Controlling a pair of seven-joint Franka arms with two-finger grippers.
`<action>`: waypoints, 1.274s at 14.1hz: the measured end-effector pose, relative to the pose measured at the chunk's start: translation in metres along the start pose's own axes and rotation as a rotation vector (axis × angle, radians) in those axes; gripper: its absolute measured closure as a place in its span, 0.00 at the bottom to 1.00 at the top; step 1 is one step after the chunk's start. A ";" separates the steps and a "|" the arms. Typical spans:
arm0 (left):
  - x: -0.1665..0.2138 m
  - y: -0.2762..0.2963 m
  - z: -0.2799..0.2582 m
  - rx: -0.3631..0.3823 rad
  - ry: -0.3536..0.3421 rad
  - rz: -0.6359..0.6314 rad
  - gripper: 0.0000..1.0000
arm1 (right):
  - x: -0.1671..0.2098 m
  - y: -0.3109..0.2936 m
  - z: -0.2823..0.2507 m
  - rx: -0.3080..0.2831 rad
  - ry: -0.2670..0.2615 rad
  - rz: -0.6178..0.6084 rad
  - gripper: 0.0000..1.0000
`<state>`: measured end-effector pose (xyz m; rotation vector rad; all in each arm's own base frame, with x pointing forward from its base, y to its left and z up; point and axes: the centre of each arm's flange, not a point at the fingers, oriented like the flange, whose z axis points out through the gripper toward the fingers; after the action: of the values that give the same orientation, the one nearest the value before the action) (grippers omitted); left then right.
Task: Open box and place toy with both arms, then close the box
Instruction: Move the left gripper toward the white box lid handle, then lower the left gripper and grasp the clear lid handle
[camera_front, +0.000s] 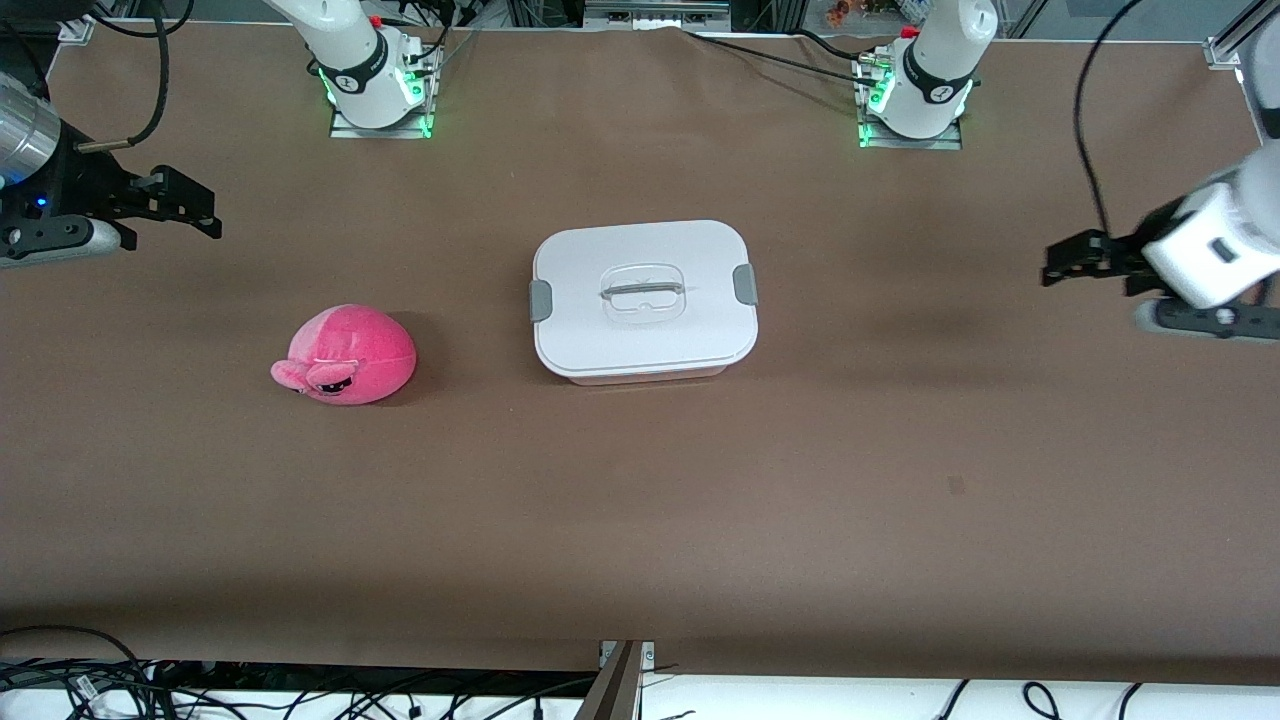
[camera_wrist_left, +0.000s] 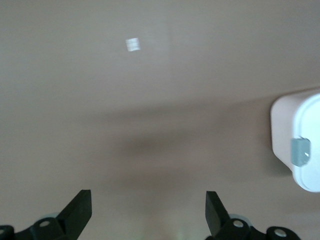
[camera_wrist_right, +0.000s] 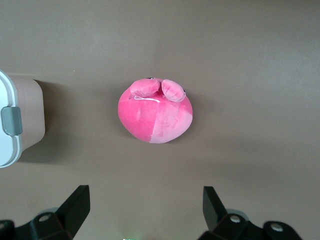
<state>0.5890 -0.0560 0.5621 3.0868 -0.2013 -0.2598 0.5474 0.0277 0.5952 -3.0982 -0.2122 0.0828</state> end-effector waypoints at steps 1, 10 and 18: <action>0.003 0.028 0.005 0.008 -0.010 0.047 0.00 | 0.000 0.000 0.000 0.000 0.000 0.000 0.00; -0.009 0.301 0.095 -0.022 -0.052 0.545 0.00 | 0.001 0.001 -0.002 -0.004 0.004 -0.001 0.00; -0.008 0.426 0.182 0.081 0.134 1.069 0.00 | 0.002 0.000 0.000 -0.005 0.001 -0.002 0.00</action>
<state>0.4972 -0.4822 0.4043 2.5541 -1.7434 0.0120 0.5497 0.0276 0.5953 -3.1031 -0.2162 0.0802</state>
